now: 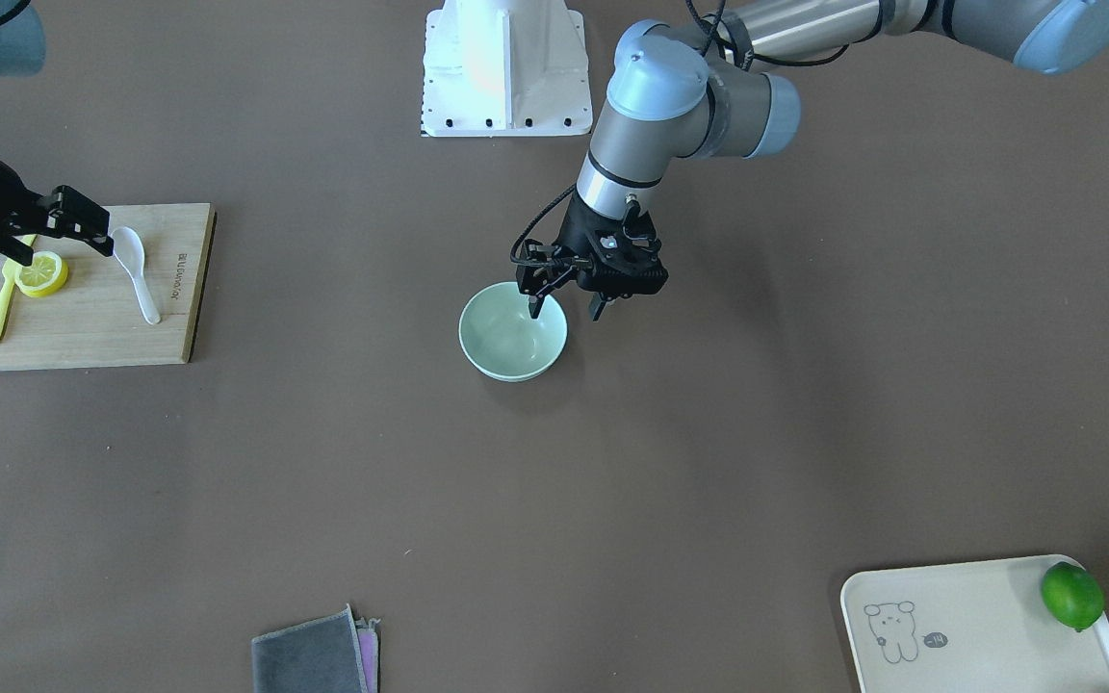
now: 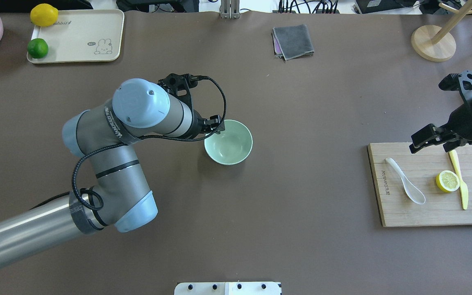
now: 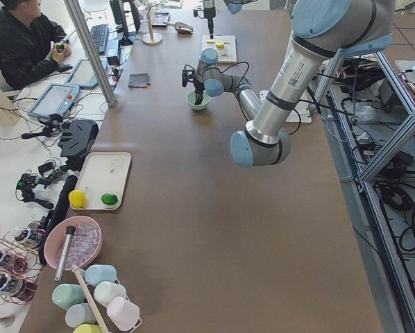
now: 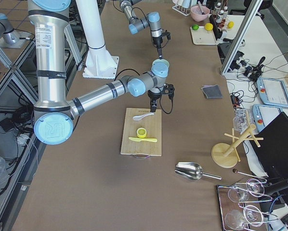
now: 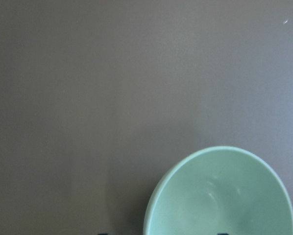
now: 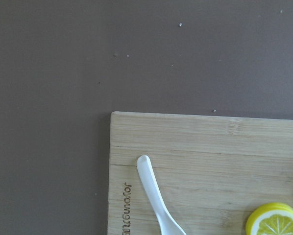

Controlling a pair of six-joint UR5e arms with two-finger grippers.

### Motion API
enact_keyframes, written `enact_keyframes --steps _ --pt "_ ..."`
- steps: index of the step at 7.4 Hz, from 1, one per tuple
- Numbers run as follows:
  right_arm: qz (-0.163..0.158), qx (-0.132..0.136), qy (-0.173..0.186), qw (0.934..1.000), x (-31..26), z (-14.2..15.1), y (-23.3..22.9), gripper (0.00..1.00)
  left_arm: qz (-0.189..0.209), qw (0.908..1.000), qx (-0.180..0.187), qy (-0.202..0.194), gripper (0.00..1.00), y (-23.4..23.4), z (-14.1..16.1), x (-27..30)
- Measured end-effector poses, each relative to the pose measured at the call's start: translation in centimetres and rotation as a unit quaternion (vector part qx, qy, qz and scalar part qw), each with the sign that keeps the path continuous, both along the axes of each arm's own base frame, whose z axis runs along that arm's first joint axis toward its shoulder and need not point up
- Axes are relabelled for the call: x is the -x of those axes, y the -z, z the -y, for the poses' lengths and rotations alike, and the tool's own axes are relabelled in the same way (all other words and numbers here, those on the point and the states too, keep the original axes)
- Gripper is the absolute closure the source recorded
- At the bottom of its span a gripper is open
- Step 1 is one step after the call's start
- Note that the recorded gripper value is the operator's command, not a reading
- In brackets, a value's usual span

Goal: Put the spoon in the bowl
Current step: 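Release the bowl and raise the left gripper while the right gripper descends to the spoon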

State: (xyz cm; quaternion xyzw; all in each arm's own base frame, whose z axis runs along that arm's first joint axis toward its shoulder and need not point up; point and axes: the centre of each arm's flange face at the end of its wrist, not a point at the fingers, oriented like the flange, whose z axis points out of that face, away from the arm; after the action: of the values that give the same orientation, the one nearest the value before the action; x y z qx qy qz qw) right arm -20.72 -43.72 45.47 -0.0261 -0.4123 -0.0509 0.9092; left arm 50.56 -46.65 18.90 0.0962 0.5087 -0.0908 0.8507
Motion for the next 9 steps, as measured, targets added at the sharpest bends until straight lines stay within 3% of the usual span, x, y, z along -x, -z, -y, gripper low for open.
enact_keyframes --steps 3,6,9 --pt "-0.011 -0.048 0.04 0.998 5.3 -0.4 2.2 0.02 0.022 0.9994 -0.026 -0.01 0.03 2.7 1.7 7.9" --pt "-0.028 -0.095 0.078 0.9921 7.6 -0.4 1.8 0.02 0.071 0.9935 -0.087 -0.014 0.02 2.1 2.3 9.5" --pt "-0.045 -0.113 0.115 0.986 7.9 -0.1 -1.0 0.01 0.078 0.9917 -0.102 -0.012 0.02 2.0 1.9 9.9"
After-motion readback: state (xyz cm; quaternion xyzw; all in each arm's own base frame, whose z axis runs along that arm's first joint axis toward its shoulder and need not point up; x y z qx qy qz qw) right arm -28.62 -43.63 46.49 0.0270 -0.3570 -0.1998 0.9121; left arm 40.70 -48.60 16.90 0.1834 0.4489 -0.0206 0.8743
